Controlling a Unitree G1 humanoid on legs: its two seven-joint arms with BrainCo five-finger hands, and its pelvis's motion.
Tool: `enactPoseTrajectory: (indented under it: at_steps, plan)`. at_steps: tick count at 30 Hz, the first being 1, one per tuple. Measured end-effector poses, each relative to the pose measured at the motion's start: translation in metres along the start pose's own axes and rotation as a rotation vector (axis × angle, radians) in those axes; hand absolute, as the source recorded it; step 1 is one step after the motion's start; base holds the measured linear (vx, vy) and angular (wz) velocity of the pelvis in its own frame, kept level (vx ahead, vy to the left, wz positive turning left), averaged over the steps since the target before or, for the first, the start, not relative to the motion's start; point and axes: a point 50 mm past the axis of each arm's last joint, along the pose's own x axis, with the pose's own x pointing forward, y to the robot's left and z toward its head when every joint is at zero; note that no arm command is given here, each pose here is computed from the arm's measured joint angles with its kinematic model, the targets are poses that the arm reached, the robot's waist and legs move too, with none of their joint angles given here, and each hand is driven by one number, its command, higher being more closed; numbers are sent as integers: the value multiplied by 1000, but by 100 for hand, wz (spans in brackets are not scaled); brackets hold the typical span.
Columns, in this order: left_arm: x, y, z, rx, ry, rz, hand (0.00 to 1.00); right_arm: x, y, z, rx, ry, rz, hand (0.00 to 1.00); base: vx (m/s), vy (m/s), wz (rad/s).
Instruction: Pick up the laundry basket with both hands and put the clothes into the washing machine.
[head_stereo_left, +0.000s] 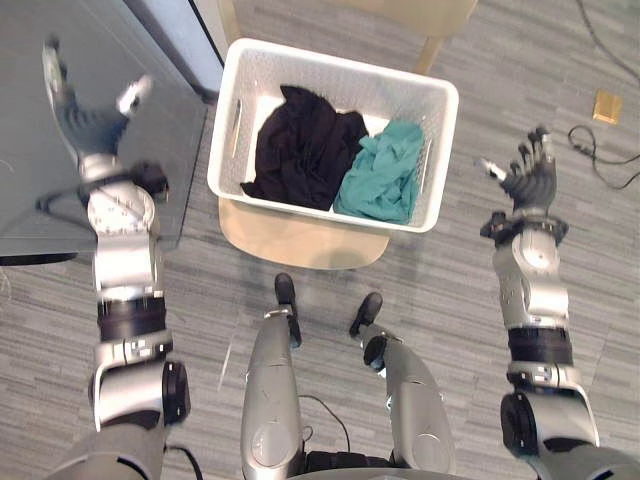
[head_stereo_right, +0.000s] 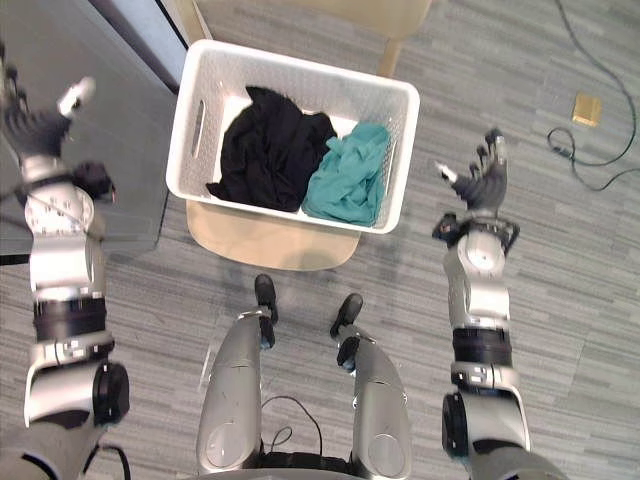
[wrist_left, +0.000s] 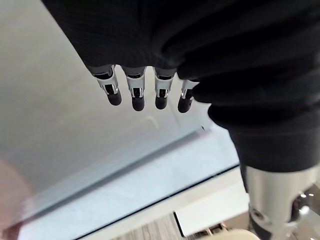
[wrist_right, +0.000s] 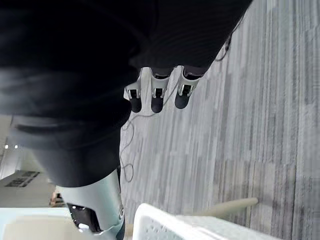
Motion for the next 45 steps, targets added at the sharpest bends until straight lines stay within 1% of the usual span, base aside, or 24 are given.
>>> enactPoseTrajectory:
  at_steps: [2,3,5,6,9,11,13,14,15,16,17,18,20,22,25,30,32,34,35,36,38,41,45]
  plan:
    - [-49,14,-52,40,180,-9,0,-34,-27,-39,-39,121,-54,0,24,-125,44]
    - [-78,20,-77,42,292,-19,0,-51,-34,-59,-52,198,-64,0,12,-137,49]
    - [-114,29,-102,29,430,-42,0,-75,-44,-88,-90,324,-68,0,26,-163,51]
    - [-140,35,-117,6,533,-61,0,-93,-51,-108,-108,423,-80,0,15,-179,58]
    - [-192,41,-148,-73,765,-126,0,-128,-67,-141,-197,609,-70,0,3,-145,63]
    - [-214,44,-156,-97,848,-151,0,-143,-74,-152,-255,677,-51,0,19,-147,45]
    - [-234,38,-160,-111,908,-252,0,-173,-82,-173,-347,809,-4,0,6,-112,34]
    - [-239,37,-160,-111,920,-273,0,-184,-87,-178,-370,851,-4,0,-56,-79,24]
    - [-249,37,-161,-120,948,-305,0,-216,-100,-191,-416,983,0,0,-82,-13,9]
    - [-253,36,-163,-117,963,-321,0,-229,-105,-196,-430,1036,3,0,-85,58,10]
    - [-262,34,-167,-121,1002,-343,0,-253,-111,-203,-443,1128,0,0,-84,151,3]
    - [-270,30,-170,-127,1036,-349,0,-263,-117,-205,-425,1173,-39,0,-95,185,2]
    - [-273,20,-172,-146,1053,-369,0,-266,-118,-208,-407,1205,-60,0,-170,223,-2]
    - [-267,12,-175,-142,1049,-387,0,-267,-113,-212,-380,1223,-68,0,-301,240,-2]
    - [-272,21,-183,-64,1087,-398,0,-270,-106,-214,-373,1242,-46,0,-359,196,-22]
    - [-273,38,-188,8,1094,-343,0,-264,-87,-216,-382,1214,43,0,-273,49,17]
    - [-278,39,-188,6,1108,-328,0,-254,-76,-213,-389,1160,85,0,-217,-183,56]
    - [-291,39,-187,-27,1152,-269,0,-237,-59,-211,-408,1099,156,0,-219,-143,47]
    - [-296,39,-188,-30,1170,-277,0,-232,-53,-211,-411,1079,176,0,-292,-103,46]
    - [-304,45,-191,-31,1208,-250,0,-220,-42,-209,-420,1037,226,0,-288,-96,45]
    - [-308,51,-191,-41,1220,-214,0,-212,-28,-208,-409,997,273,0,-285,-106,82]
    - [-320,57,-194,-34,1272,-187,0,-198,-20,-205,-388,956,269,0,-164,-29,120]
    - [-322,58,-195,-51,1290,-167,0,-189,-21,-199,-362,922,241,0,-58,123,121]
